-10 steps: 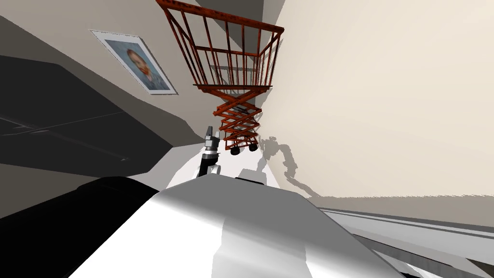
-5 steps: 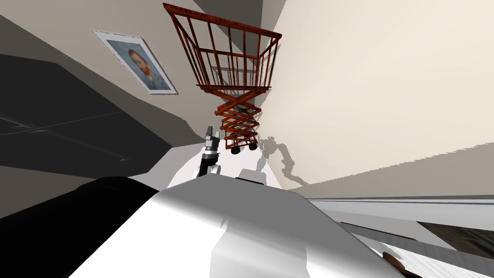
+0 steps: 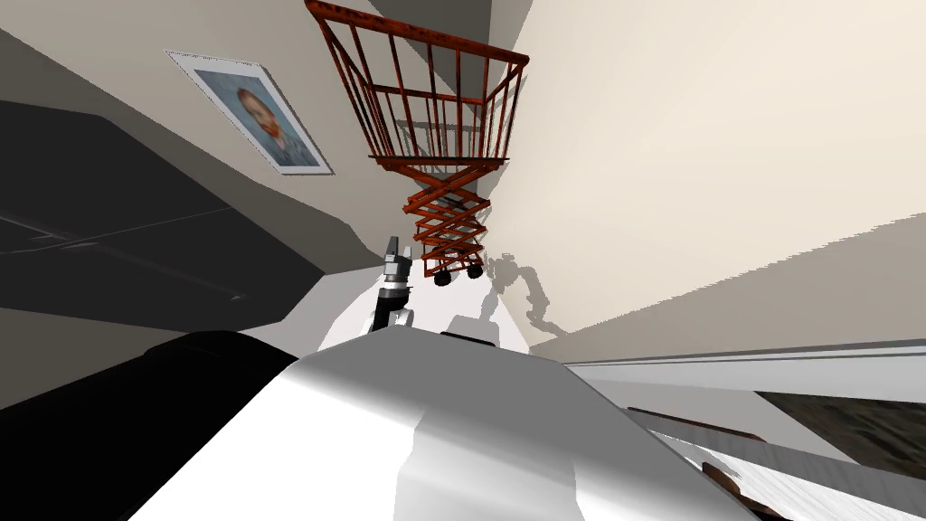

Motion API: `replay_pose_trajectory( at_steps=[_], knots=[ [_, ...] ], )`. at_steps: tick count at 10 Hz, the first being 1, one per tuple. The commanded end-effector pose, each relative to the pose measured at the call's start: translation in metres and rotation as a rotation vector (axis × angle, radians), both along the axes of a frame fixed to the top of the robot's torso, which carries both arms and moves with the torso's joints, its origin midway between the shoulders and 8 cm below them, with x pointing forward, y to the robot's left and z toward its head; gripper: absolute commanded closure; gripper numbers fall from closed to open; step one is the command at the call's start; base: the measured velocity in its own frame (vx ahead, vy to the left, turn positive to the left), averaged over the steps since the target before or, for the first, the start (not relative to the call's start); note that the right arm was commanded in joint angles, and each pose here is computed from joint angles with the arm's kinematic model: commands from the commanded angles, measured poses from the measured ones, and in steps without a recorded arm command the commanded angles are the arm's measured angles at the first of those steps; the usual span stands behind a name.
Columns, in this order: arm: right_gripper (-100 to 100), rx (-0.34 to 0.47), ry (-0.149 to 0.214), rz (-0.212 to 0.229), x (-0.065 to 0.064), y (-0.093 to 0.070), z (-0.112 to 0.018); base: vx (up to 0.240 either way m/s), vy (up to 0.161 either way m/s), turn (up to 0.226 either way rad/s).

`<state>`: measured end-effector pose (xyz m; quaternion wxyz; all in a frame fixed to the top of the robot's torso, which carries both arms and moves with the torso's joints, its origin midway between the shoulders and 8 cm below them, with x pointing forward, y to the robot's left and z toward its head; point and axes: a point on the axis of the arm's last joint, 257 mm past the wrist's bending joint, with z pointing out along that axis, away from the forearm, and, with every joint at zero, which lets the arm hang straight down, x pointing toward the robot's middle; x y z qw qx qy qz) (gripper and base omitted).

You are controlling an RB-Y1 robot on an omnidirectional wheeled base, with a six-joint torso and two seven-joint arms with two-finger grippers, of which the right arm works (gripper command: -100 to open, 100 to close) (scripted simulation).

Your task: Pull the door open

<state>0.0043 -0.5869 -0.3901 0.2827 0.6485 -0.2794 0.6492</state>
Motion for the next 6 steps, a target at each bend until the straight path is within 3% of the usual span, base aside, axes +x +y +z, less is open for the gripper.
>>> replay_pose_trajectory(
  at_steps=[1,5,6],
  knots=[
    [100,0.003,0.006,0.043,0.005,0.016,-0.003,-0.144,0.045,-0.034],
    [100,0.004,0.000,0.151,0.012,0.052,-0.002,-0.143,0.043,-0.040],
    [100,0.000,0.002,0.130,0.011,0.044,-0.001,-0.068,0.028,-0.011]
  ],
)
